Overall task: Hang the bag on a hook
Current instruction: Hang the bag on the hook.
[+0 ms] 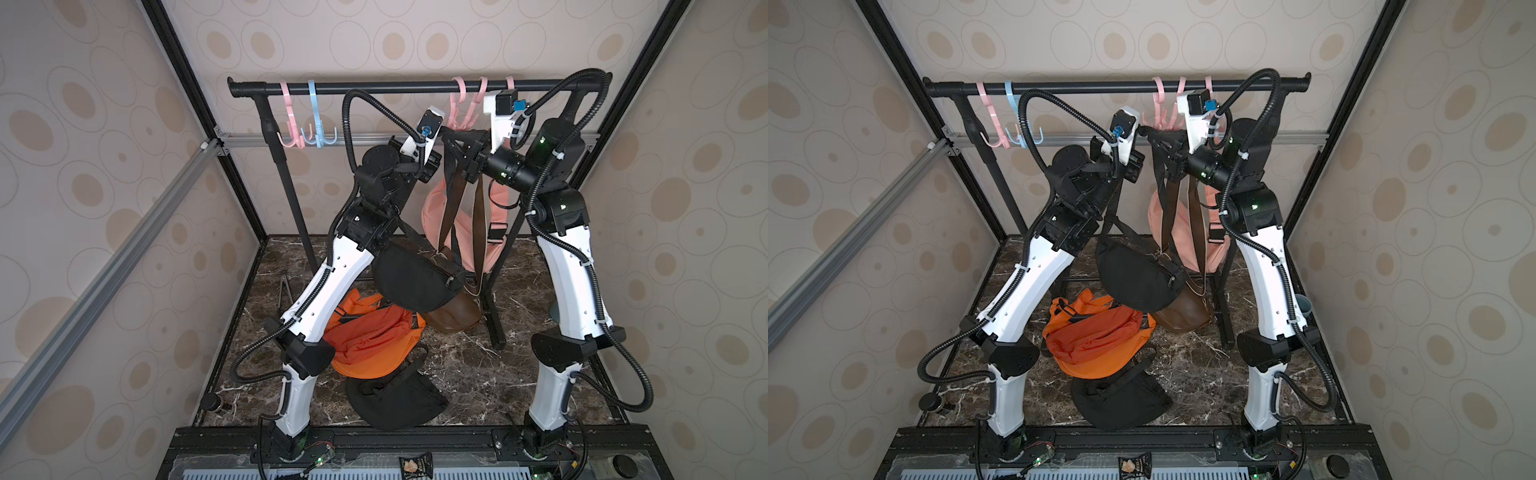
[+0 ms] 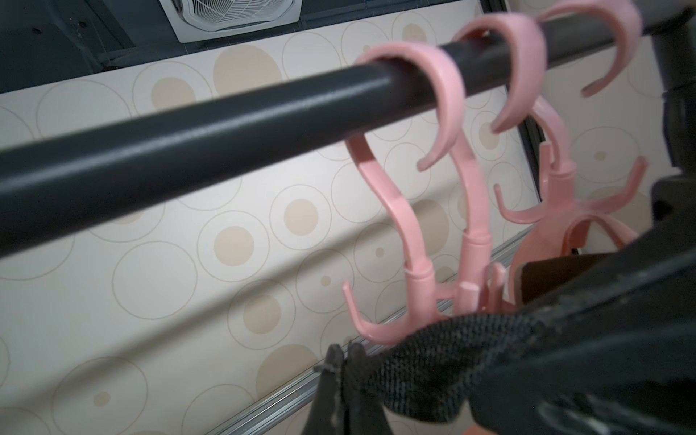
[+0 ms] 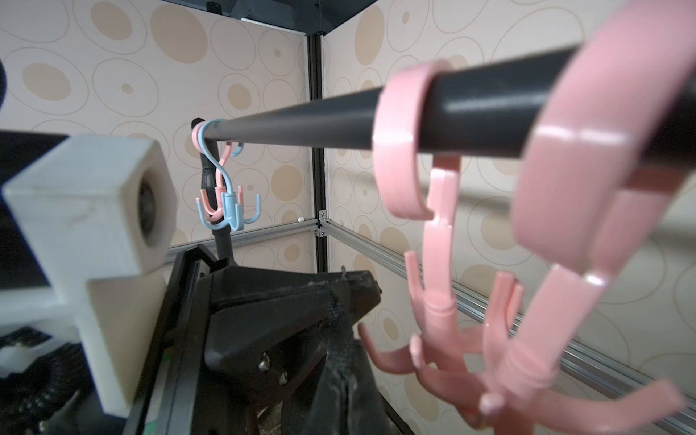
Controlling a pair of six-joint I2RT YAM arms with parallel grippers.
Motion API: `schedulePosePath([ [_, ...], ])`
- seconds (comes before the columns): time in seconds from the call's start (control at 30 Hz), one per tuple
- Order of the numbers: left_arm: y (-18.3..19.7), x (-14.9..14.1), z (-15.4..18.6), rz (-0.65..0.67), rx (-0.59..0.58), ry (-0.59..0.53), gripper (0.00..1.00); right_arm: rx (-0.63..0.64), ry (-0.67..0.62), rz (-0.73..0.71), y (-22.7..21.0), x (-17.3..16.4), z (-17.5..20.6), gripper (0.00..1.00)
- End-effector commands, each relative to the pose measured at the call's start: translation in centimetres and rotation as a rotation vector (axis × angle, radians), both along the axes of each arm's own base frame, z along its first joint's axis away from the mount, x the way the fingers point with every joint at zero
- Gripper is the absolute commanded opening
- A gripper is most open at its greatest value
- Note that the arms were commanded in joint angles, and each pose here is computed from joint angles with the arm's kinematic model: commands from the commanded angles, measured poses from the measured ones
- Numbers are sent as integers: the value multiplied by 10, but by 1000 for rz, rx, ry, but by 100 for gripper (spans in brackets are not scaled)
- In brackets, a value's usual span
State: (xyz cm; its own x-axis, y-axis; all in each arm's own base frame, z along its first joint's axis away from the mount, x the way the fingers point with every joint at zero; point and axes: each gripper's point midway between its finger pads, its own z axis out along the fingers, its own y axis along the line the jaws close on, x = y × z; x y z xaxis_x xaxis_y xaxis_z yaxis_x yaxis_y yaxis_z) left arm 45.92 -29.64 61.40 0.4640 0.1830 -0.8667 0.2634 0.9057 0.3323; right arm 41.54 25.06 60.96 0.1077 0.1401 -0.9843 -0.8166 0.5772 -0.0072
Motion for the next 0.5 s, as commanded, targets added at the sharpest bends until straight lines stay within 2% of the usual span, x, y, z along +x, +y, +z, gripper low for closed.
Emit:
schedulePosePath([
  [0.0, 73, -2, 51, 144, -178, -115, 0, 101, -173, -42, -37, -40, 67, 0],
  [0.3, 66, -3, 55, 79, -171, -140, 0, 123, -225, -80, -46, -46, 81, 0],
  [0.47, 62, 12, 40, 94, -147, -126, 0, 119, -210, -133, -51, -35, 76, 0],
])
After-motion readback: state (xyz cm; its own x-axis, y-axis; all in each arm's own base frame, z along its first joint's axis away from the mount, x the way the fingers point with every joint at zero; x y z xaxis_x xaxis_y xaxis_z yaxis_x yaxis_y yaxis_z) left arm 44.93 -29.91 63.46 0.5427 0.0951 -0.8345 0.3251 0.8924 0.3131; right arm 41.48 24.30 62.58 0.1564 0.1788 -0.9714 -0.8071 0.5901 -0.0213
